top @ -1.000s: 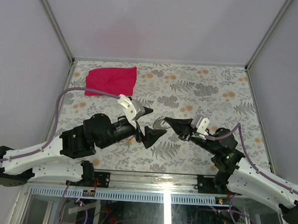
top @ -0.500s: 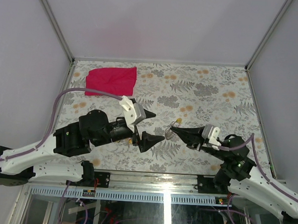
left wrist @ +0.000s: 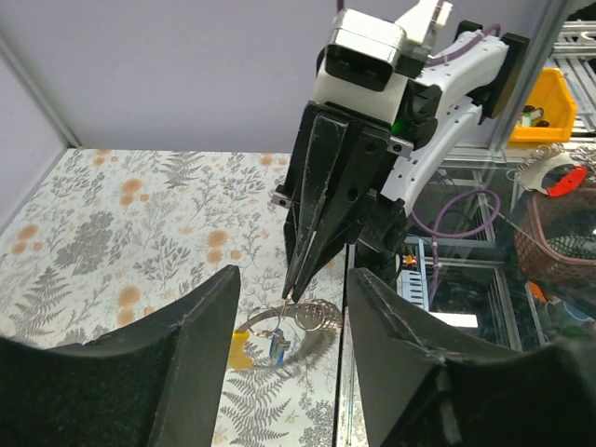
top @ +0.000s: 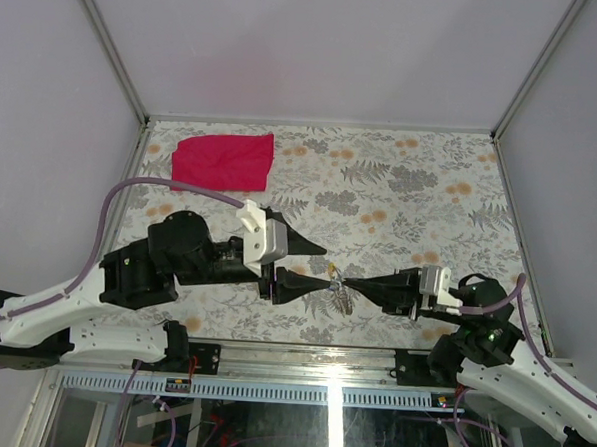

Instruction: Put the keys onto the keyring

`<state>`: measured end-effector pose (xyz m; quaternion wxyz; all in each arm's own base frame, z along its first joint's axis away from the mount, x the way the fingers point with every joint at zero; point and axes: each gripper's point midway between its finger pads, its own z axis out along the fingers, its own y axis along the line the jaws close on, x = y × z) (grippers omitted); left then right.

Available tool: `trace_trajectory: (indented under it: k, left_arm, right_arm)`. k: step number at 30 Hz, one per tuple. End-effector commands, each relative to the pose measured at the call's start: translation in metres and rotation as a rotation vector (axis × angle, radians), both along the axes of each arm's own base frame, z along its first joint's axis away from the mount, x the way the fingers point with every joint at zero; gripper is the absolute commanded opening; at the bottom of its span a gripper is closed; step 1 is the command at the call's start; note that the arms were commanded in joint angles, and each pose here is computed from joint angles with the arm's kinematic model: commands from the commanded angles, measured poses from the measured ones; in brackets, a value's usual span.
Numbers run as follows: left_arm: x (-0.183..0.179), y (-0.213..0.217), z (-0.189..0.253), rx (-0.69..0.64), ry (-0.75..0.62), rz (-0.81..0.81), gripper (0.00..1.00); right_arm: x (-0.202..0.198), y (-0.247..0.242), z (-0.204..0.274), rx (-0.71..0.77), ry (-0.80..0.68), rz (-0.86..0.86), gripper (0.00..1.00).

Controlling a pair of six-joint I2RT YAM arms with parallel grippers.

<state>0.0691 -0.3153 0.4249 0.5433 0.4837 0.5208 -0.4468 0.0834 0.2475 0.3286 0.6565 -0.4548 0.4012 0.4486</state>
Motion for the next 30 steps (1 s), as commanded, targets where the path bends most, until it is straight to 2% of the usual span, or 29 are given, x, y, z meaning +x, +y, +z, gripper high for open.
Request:
trace_trajectory:
  k: [1, 14, 22, 30]
  left_arm:
    - [-0.011, -0.005, 0.001, 0.021, -0.009, -0.074, 0.48]
    - [-0.013, -0.013, -0.006, 0.033, 0.001, -0.098, 0.29]
    - [-0.013, -0.009, 0.004, -0.011, 0.013, -0.087, 0.28]
    - [-0.012, -0.007, 0.027, -0.125, 0.001, -0.071, 0.26]
  right_arm:
    - [-0.019, -0.013, 0.062, 0.187, -0.069, 0.06, 0.0]
    - [-0.025, -0.016, 0.1, 0.359, -0.043, 0.114, 0.0]
    - [-0.025, -0.022, 0.115, 0.489, -0.002, 0.143, 0.0]
    - [-0.028, -0.019, 0.12, 0.496, -0.011, 0.174, 0.0]
